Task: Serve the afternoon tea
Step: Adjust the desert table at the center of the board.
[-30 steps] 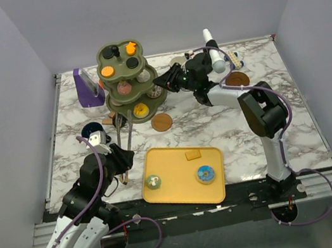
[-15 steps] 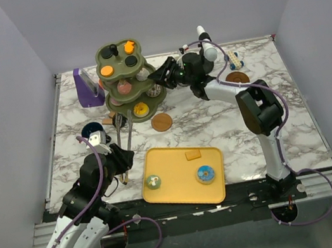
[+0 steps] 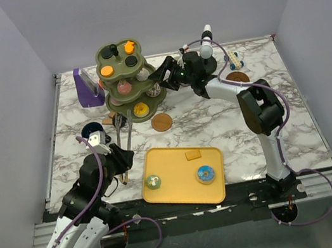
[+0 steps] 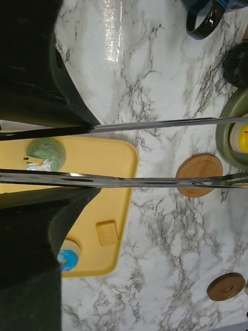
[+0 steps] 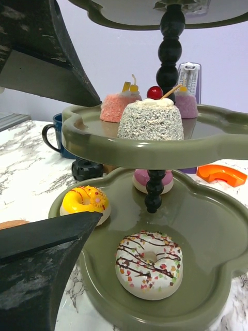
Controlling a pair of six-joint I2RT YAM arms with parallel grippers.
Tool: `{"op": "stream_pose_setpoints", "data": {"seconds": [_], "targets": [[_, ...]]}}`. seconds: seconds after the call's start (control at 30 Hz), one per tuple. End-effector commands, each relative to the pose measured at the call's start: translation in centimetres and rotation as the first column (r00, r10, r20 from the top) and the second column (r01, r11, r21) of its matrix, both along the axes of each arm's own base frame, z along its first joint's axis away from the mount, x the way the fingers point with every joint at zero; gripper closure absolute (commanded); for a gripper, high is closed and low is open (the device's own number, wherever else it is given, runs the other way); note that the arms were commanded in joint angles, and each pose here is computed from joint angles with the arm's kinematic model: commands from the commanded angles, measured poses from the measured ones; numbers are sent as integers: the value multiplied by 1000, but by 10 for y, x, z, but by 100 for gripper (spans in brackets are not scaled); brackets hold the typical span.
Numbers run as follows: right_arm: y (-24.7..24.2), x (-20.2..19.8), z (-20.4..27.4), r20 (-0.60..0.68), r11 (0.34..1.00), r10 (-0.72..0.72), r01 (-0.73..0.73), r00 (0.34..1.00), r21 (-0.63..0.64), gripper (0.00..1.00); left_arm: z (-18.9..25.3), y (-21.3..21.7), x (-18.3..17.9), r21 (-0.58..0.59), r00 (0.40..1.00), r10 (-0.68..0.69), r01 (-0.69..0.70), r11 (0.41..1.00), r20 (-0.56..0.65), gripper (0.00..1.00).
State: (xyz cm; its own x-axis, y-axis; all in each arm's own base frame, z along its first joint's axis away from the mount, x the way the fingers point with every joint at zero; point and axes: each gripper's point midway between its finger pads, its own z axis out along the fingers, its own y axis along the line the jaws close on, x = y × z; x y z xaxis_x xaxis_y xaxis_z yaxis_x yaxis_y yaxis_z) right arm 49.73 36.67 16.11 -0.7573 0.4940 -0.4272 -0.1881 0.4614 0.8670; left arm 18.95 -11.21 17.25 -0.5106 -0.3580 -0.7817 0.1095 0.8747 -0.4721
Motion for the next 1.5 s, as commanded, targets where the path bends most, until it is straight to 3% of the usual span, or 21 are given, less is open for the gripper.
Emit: {"op": "stream_pose_setpoints", "data": {"seconds": [0.0, 0.13, 0.43, 0.97, 1.47], "targets": [[-9, 2, 23, 30, 1000, -2, 2, 1000, -11, 10, 11, 2, 2, -17, 999, 15, -14, 1000, 41, 48], [-12, 1, 26, 28, 1000, 26, -26, 999, 1, 0, 11, 2, 2, -17, 999, 14, -13, 1000, 41, 49], [-29, -3, 44, 45, 995, 94, -95, 995, 21, 0, 11, 1, 2, -18, 999, 11, -10, 1000, 40, 49], [-52, -2, 59, 37, 986, 83, -77, 996, -149, 0, 13, -1, 1, -27, 999, -2, 4, 1000, 48, 49], [-76, -45, 99, 88, 981, 67, -49, 994, -189, 0, 17, -5, -1, -39, 998, -25, 27, 999, 59, 49]]}}
